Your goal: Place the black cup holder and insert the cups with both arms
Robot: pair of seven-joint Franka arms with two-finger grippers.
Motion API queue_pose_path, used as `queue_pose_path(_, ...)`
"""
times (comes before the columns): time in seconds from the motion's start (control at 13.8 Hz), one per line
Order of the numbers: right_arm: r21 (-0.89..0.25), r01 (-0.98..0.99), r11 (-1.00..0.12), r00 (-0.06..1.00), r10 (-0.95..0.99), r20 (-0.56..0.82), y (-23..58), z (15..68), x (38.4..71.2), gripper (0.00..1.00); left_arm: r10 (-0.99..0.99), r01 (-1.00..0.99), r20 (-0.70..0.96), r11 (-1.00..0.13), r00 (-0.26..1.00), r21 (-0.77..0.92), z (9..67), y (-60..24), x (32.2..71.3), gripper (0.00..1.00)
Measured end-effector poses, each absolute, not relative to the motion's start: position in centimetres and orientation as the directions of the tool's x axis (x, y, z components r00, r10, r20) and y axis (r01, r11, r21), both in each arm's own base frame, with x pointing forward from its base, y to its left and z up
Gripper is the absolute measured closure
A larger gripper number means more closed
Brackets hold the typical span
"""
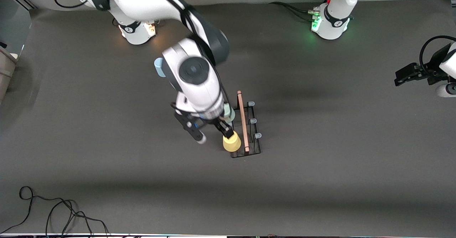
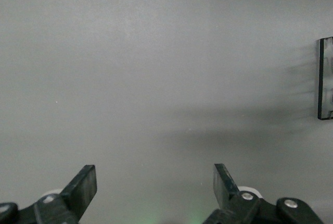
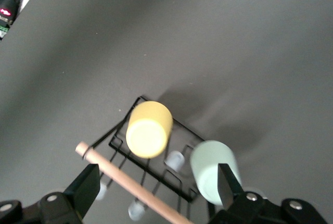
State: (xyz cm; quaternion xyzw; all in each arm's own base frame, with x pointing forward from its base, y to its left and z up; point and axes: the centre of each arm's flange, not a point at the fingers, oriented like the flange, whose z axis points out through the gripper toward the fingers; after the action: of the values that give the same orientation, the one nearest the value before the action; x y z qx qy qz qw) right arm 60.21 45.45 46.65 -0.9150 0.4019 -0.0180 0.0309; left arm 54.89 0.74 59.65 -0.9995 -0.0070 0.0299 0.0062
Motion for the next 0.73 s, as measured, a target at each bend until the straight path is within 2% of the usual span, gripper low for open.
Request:
queue_pose_path(0.22, 0.01, -0.617, -0.787, 0.786, -0.617, -0.021, 41.9, 53.7, 57.3, 0.0, 0.015, 0.014, -0.06, -1.0, 0.998, -0.013, 59.6, 0.8, 54.9, 0.0)
queue_pose_path(0.51, 0.002, -0.448, -0.894, 0.893, -0.448, -0.044, 32.5, 59.7, 55.7, 0.0, 0.018, 0.017, -0.054, -1.0, 0.998, -0.014, 59.7, 0.9, 55.0, 0.0)
queue_pose_path(0.73, -0.023, -0.297, -0.955, 0.954, -0.295, -0.06, 24.0, 61.8, 55.3, 0.0, 0.017, 0.017, -0.054, -1.0, 0.998, -0.014, 59.7, 0.9, 55.0, 0.0)
